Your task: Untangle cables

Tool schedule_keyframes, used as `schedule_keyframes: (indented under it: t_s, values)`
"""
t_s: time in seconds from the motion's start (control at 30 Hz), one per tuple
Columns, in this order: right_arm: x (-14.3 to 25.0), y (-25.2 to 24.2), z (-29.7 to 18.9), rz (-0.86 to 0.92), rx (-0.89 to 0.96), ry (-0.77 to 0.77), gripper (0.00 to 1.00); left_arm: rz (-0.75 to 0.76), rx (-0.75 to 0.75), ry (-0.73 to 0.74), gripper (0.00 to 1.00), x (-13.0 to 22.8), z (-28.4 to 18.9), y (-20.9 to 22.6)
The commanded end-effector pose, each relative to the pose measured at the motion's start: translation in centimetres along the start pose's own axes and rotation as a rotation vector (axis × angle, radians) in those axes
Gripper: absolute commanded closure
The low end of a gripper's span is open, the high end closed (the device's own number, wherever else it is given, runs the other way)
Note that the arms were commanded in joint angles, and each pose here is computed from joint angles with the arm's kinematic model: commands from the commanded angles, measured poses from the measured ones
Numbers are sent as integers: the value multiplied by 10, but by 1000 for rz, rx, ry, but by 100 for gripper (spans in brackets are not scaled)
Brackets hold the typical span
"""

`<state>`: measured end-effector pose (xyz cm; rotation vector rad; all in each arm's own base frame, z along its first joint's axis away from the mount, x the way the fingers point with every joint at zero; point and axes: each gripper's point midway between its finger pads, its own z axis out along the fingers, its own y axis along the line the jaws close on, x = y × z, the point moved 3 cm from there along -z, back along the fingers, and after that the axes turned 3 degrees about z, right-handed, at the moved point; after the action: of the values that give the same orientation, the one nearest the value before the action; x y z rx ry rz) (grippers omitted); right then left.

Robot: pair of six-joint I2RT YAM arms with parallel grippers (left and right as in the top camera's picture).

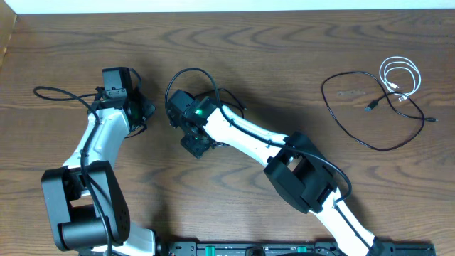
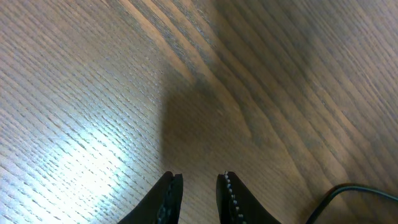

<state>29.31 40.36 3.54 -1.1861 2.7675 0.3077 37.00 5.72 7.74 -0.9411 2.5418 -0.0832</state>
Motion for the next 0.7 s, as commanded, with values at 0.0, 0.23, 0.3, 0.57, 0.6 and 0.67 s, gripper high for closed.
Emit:
schedule_keyframes:
  t_s: [0.0,0.23,0.3,0.57,0.6,0.67]
  values:
    - [-1,-3,-11,-39,21,-3,49,5,-8,1,76,1,0,2]
    - [6,-28,-14,-34,189,27,46,5,-8,1,76,1,0,2]
    - [9,-31,-14,-35,209,39,43,5,-8,1,76,1,0,2]
    - [25,-35,-16,-27,218,115,46,5,-8,1,76,1,0,2]
    - [27,-35,-17,-26,219,125,47,5,-8,1,76,1,0,2]
    - [32,-36,-17,-23,221,147,49,5,-8,1,76,1,0,2]
